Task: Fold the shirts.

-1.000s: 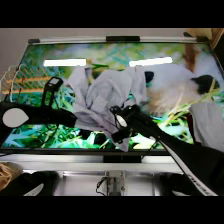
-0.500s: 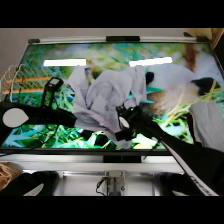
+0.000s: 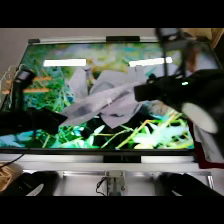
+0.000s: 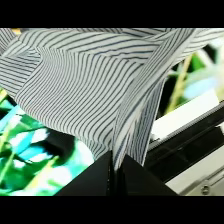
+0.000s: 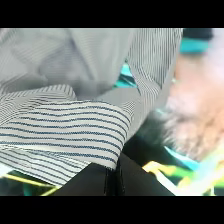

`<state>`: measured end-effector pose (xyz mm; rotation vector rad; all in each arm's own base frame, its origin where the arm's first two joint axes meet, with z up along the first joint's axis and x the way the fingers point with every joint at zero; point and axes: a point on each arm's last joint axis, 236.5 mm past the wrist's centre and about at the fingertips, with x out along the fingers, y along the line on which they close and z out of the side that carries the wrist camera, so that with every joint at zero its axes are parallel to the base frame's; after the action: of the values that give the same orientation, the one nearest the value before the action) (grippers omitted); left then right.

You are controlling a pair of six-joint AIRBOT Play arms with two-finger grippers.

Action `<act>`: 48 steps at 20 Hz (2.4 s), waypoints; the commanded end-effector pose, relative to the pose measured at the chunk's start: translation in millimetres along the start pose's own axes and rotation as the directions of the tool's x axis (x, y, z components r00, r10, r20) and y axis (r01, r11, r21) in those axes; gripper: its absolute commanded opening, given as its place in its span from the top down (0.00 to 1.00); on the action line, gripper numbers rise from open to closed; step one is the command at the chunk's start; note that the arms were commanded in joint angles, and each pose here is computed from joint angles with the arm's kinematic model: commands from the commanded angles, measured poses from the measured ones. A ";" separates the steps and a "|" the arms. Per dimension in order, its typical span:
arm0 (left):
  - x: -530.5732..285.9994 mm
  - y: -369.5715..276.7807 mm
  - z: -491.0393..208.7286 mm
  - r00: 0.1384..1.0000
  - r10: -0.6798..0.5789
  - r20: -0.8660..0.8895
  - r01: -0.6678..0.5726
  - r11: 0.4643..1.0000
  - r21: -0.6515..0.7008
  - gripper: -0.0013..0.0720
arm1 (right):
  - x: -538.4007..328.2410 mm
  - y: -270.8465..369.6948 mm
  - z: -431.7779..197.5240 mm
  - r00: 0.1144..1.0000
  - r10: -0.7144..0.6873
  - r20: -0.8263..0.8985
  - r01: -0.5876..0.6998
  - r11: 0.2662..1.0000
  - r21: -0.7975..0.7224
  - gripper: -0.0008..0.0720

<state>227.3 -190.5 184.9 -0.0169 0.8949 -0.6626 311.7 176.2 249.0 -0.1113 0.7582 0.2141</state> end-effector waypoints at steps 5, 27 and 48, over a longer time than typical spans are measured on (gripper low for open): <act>-11.4 6.3 13.5 0.997 0.040 0.069 -0.034 0.996 -0.081 0.91 | 1.3 46.0 -29.4 0.971 0.158 -0.177 -0.152 0.987 0.044 0.89; -84.3 405.1 -107.0 0.572 0.684 -0.453 -0.820 0.495 -0.288 0.01 | 75.9 77.5 -65.1 0.922 0.112 -0.370 -0.142 0.988 -0.055 0.89; -16.1 516.2 -170.9 0.595 0.561 -0.576 -0.753 0.638 -0.158 0.15 | 73.0 77.7 -72.0 0.910 0.113 -0.400 -0.151 0.986 -0.064 0.88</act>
<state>365.2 274.3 -45.8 0.1125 1.3843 0.3303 294.5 253.1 144.4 -0.1891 1.1684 0.3770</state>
